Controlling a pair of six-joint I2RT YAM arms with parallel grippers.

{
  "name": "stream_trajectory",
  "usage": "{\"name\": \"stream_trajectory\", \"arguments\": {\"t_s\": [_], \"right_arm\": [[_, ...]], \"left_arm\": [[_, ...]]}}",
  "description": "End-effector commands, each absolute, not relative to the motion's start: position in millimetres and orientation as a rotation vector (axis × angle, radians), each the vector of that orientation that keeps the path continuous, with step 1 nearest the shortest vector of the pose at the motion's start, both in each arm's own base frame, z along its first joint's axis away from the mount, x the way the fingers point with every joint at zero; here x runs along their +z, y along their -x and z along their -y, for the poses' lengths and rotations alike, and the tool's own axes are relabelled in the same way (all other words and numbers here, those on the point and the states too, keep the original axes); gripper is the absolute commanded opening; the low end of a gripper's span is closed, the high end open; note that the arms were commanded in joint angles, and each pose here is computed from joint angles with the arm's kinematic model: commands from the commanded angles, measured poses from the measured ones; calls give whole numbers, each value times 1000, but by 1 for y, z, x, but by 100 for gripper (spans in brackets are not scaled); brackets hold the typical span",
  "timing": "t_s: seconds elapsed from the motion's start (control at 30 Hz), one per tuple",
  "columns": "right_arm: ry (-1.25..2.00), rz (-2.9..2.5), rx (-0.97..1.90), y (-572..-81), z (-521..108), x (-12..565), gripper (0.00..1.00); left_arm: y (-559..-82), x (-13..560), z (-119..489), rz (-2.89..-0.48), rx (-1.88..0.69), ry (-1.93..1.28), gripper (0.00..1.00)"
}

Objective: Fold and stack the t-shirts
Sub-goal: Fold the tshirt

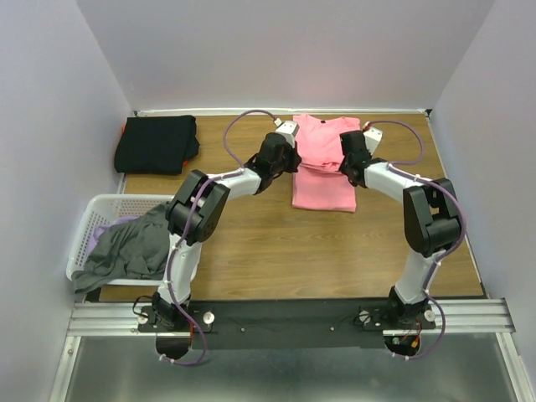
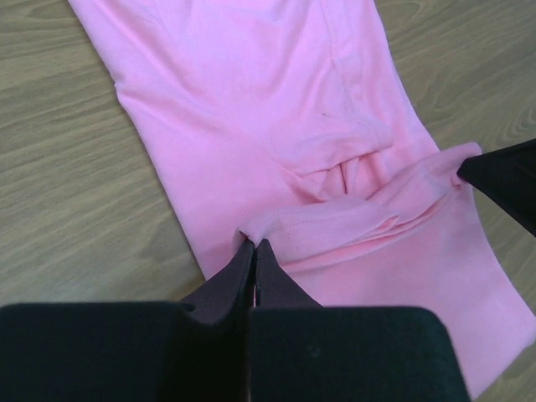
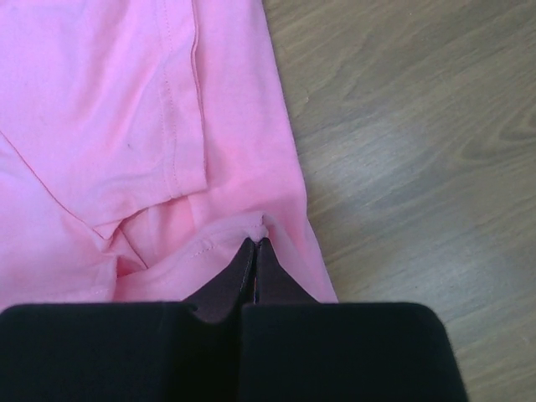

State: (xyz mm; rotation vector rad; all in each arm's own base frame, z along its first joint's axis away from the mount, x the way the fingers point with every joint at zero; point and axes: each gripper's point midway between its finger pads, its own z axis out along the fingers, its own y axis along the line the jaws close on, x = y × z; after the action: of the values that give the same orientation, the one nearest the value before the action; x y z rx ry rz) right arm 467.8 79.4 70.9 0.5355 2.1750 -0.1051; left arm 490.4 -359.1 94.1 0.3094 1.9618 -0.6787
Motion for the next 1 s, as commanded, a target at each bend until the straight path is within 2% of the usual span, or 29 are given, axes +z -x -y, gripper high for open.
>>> {"name": "stream_trajectory", "arguments": {"t_s": [0.0, 0.03, 0.07, 0.1, 0.13, 0.2, 0.33, 0.53, 0.57, 0.73, 0.97], "right_arm": [[-544, -2135, -79, -487, -78, 81, 3], [-541, -2139, -68, -488, -79, 82, 7], [-541, -2134, -59, -492, -78, 85, 22], [-530, -2139, -45, -494, -81, 85, 32], [-525, -2140, -40, -495, -81, 86, 53], [-519, -2130, -28, -499, -80, 94, 65], [-497, -2112, 11, -491, -83, 113, 78], [-483, -2181, 79, -448, -86, 98, 79], [-486, -2175, 89, -441, -84, 102, 79], [-500, -2213, 122, -398, -80, 88, 79], [-514, -2229, 124, -353, -69, 75, 77]], "left_arm": [[-507, 92, 354, -1977, -684, -331, 16], [-510, 94, 353, -1974, -683, -327, 30], [-514, 96, 351, -1970, -682, -324, 55], [-515, 96, 350, -1975, -678, -322, 62], [-517, 101, 350, -1966, -673, -322, 72], [-518, 107, 347, -1961, -661, -320, 78], [-510, 126, 335, -1950, -623, -316, 81], [-476, 124, 323, -1962, -640, -337, 81], [-461, 105, 318, -2001, -632, -346, 81], [-419, 82, 307, -2044, -656, -356, 81], [-381, 69, 325, -2054, -729, -385, 80]]}}
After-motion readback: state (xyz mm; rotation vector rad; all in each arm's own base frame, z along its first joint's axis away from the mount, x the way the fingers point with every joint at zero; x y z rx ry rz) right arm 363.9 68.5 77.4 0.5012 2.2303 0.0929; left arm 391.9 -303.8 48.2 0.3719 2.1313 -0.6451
